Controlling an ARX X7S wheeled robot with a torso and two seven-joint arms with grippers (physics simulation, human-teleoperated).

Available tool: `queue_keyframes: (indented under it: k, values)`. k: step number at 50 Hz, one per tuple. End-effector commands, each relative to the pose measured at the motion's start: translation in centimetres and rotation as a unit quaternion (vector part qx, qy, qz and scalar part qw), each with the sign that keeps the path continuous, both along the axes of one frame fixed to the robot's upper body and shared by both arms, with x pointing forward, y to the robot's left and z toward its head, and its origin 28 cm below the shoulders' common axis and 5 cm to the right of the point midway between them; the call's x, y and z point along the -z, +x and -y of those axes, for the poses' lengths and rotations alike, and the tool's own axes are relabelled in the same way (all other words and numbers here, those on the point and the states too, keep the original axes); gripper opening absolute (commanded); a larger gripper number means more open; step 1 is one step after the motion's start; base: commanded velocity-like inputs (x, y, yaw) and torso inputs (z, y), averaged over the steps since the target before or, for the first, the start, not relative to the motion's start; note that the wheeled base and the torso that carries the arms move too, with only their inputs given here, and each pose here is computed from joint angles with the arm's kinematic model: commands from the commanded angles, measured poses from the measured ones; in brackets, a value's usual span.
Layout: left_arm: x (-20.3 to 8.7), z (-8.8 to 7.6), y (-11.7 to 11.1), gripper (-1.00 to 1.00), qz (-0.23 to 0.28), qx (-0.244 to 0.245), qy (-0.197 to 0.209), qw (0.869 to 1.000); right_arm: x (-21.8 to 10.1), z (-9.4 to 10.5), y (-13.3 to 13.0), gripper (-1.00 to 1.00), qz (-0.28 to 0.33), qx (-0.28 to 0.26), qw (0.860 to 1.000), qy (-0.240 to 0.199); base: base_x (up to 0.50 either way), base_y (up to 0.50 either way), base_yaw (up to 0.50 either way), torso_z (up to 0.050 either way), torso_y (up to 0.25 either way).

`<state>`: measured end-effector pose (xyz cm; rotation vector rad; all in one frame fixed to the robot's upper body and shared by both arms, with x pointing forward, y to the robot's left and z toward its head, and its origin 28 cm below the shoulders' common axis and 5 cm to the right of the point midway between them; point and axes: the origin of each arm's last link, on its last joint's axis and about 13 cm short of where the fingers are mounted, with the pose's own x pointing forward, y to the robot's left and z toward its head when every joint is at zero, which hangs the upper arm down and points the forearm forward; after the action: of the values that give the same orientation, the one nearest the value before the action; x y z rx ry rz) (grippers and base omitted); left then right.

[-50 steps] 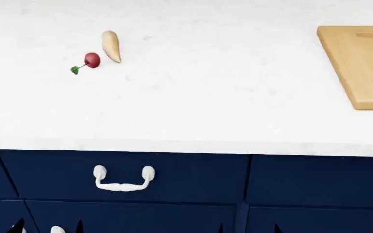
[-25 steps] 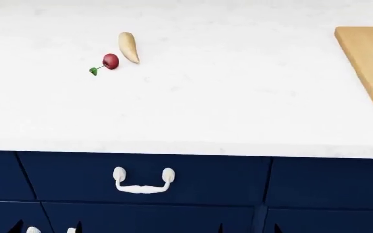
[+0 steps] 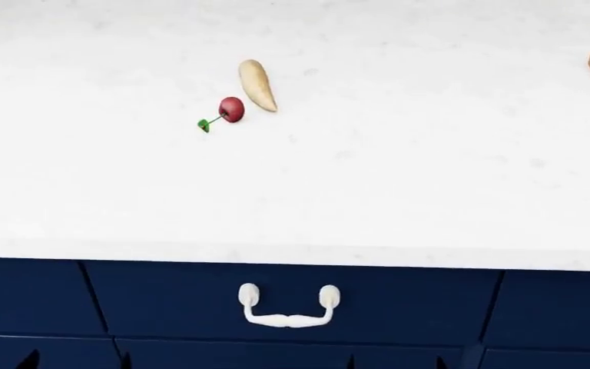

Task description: Place the cherry and the sweet potato on separate cutting boards.

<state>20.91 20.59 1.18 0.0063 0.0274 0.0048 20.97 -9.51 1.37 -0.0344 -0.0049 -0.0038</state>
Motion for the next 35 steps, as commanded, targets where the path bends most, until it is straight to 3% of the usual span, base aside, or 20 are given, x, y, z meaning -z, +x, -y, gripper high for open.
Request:
queue_keyframes:
  k: [1, 3, 4, 5, 6, 8, 9, 35]
  values:
    - [0.07, 0.20, 0.05, 1.00, 0.004, 0.003, 0.011, 1.000, 0.00, 0.02, -0.05, 1.00, -0.002, 0.003, 1.000, -0.001, 0.00, 0.00, 0.00, 0.000, 0.000]
    - [0.13, 0.21, 0.13, 1.00, 0.009, -0.003, 0.014, 1.000, -0.03, 0.01, -0.08, 1.00, -0.002, 0.002, 1.000, -0.002, 0.00, 0.00, 0.00, 0.000, 0.000]
    - [0.03, -0.02, 0.03, 1.00, 0.044, -0.003, 0.020, 0.999, -0.03, -0.04, -0.11, 1.00, -0.002, 0.001, 1.000, -0.004, 0.00, 0.00, 0.00, 0.000, 0.000]
    - [0.16, -0.13, 0.10, 1.00, 0.036, -0.026, 0.053, 0.998, -0.03, -0.04, -0.11, 1.00, -0.002, 0.001, 1.000, -0.004, 0.00, 0.00, 0.00, 0.000, 0.000]
    - [0.25, 0.04, 0.01, 1.00, 0.045, -0.019, 0.067, 0.997, -0.04, -0.04, -0.13, 1.00, -0.001, 0.002, 1.000, -0.008, 0.00, 0.00, 0.00, 0.000, 0.000]
    - [-0.05, -0.09, -0.19, 1.00, 0.035, -0.002, -0.014, 0.999, -0.03, 0.00, -0.09, 1.00, -0.001, 0.004, 1.000, -0.008, 0.00, 0.00, 0.00, 0.030, 0.000]
    - [-0.06, -0.22, -0.24, 1.00, 0.037, 0.006, -0.025, 0.999, -0.04, 0.01, -0.13, 1.00, -0.001, 0.004, 1.000, -0.007, 0.00, 0.00, 0.00, 0.050, 0.000]
    - [0.03, -0.09, -0.32, 1.00, 0.028, 0.005, -0.010, 1.000, 0.10, -0.05, -0.07, 1.00, -0.013, 0.001, 1.000, 0.000, 0.00, 0.00, 0.00, 0.050, 0.000]
